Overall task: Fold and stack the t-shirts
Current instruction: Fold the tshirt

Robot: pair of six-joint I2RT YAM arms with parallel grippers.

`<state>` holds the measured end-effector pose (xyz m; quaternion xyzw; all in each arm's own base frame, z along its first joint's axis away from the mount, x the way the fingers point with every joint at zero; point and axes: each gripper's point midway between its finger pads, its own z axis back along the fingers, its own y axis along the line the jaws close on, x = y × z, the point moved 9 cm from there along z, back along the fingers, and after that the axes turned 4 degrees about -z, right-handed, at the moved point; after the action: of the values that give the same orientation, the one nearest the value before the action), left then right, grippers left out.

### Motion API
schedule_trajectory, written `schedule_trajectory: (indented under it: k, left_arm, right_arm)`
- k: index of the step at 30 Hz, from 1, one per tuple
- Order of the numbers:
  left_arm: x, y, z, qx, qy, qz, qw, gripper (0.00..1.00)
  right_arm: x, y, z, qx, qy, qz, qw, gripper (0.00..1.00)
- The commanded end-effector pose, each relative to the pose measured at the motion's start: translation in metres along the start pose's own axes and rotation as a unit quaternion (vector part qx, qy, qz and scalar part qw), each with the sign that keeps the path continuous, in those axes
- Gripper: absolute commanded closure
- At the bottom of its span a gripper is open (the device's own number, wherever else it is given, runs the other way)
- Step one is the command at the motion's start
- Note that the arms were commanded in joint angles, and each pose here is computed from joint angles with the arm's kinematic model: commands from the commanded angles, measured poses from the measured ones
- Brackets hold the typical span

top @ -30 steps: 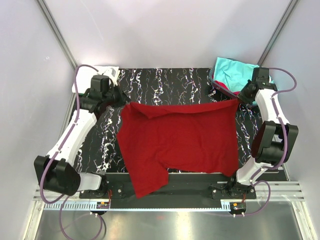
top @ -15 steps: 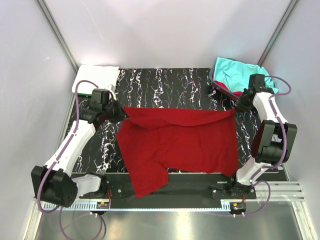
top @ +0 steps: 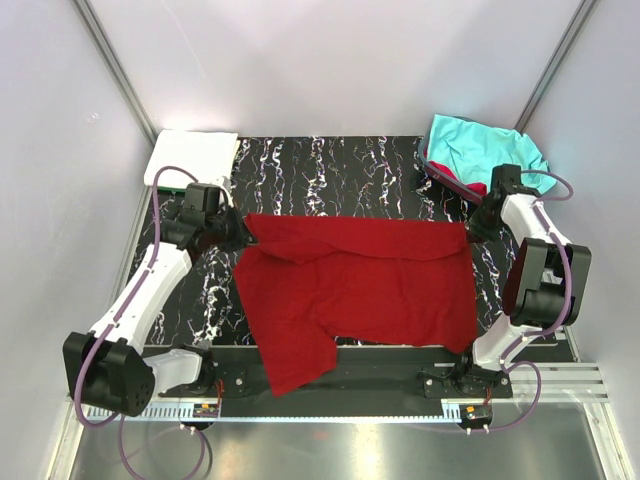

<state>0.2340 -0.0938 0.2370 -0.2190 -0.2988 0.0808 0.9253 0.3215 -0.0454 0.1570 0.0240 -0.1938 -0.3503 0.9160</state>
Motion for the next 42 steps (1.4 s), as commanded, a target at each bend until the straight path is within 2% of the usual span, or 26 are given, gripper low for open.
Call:
schedule_trajectory:
  k: [1,10,13,14,15,16,17,19,21,24,25,26,27,29,30,31,33,34,36,42]
  left_arm:
    - [-0.006,0.002,0.002,-0.005,0.000,-0.002,1.000,1.00]
    - [-0.012,0.006,-0.005,0.001,0.018,-0.003,1.000,1.00]
    - [-0.015,0.008,-0.007,0.001,0.025,-0.003,1.000,1.00]
    - [-0.016,0.008,-0.007,0.000,0.027,-0.003,1.000,1.00]
    - [-0.018,0.009,-0.008,-0.002,0.029,-0.002,1.000,1.00]
    - [-0.018,0.009,-0.008,-0.003,0.030,-0.002,1.000,1.00]
    - [-0.019,0.009,-0.008,-0.004,0.031,-0.001,1.000,1.00]
    - [-0.019,0.009,-0.009,-0.006,0.035,-0.003,0.999,1.00]
    - [-0.018,0.008,-0.010,-0.009,0.035,-0.006,0.999,1.00]
    - [-0.017,0.008,-0.011,-0.011,0.037,-0.010,0.999,1.00]
    - [-0.016,0.008,-0.012,-0.010,0.039,-0.009,0.999,1.00]
    - [-0.015,0.007,-0.012,-0.012,0.038,-0.011,0.999,1.00]
    - [-0.015,0.007,-0.013,-0.013,0.041,-0.013,0.999,1.00]
    - [-0.014,0.006,-0.012,-0.016,0.040,-0.016,0.999,1.00]
    - [-0.012,0.006,-0.013,-0.016,0.038,-0.020,0.999,1.00]
    - [-0.012,0.006,-0.013,-0.016,0.037,-0.023,0.999,1.00]
    - [-0.008,0.005,-0.013,-0.014,0.034,-0.031,0.999,1.00]
    - [-0.006,0.005,-0.014,-0.013,0.032,-0.032,0.999,1.00]
    - [0.001,0.004,-0.015,-0.006,0.023,-0.040,0.999,1.00]
    - [0.033,-0.002,-0.031,0.013,-0.008,-0.061,0.998,1.00]
  right_arm:
    - [0.002,-0.004,0.002,-0.013,-0.022,0.009,1.000,0.99]
    - [-0.006,-0.012,-0.008,-0.043,-0.006,0.013,0.999,0.96]
    - [-0.013,-0.016,-0.011,-0.057,0.008,0.009,0.998,0.86]
    - [-0.014,-0.016,-0.009,-0.056,0.011,0.008,0.998,0.81]
    - [-0.016,-0.018,-0.007,-0.057,0.019,0.008,0.998,0.70]
    - [-0.016,-0.017,-0.003,-0.052,0.019,0.007,0.998,0.66]
    - [-0.015,-0.013,0.009,-0.039,0.006,0.010,0.999,0.62]
    - [-0.016,-0.003,0.033,-0.024,-0.029,0.035,0.999,0.46]
    - [-0.027,0.024,0.051,0.019,-0.045,0.076,0.996,0.40]
    - [-0.064,0.072,0.068,0.156,-0.029,0.087,0.983,0.40]
    - [-0.081,0.090,0.078,0.222,-0.006,0.072,0.972,0.41]
    - [-0.101,0.097,0.071,0.246,0.012,0.072,0.966,0.42]
    - [-0.120,0.127,0.079,0.316,-0.001,0.097,0.944,0.43]
    - [-0.145,0.145,0.075,0.353,0.026,0.073,0.932,0.47]
    - [-0.150,0.161,0.080,0.399,0.021,0.068,0.914,0.48]
    - [-0.168,0.173,0.076,0.413,0.059,0.055,0.907,0.50]
    - [-0.184,0.189,0.075,0.449,0.072,0.054,0.889,0.56]
    - [-0.203,0.197,0.069,0.447,0.099,0.059,0.887,0.59]
    - [-0.215,0.206,0.066,0.455,0.111,0.063,0.881,0.61]
    - [-0.255,0.224,0.051,0.434,0.156,0.091,0.883,0.61]
